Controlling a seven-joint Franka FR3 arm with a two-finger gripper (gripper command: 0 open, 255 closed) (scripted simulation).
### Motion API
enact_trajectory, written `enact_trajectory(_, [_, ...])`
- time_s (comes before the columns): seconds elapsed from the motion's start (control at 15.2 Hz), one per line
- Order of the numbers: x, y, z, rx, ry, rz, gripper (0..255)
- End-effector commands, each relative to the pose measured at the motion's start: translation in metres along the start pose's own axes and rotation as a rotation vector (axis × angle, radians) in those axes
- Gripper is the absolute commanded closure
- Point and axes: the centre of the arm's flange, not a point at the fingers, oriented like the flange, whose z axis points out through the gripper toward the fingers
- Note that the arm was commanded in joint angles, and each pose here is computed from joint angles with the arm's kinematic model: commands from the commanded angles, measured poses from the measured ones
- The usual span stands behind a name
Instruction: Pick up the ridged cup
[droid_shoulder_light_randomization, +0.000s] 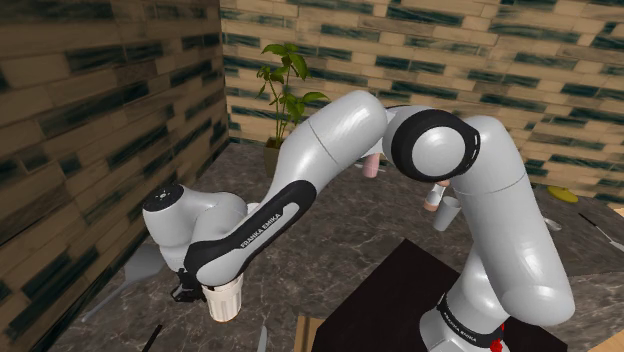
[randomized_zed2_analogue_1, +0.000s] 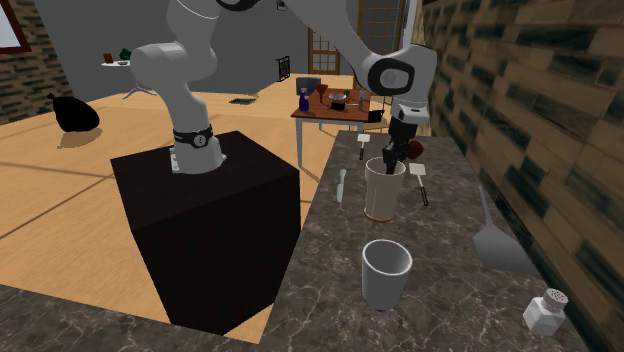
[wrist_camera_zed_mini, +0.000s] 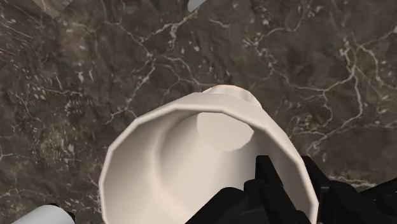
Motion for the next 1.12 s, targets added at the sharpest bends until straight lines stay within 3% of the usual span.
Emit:
enact_trajectory(0.0, [0.0,0.0,0.001,-0.001,-0.001,0.0,255])
enact_trajectory(0.33, [-0.001,0.0,0.001,-0.001,-0.001,0.0,255])
enact_trajectory(1.06, [-0.002,0.007,-0.057,-0.001,-0.001,0.0,255])
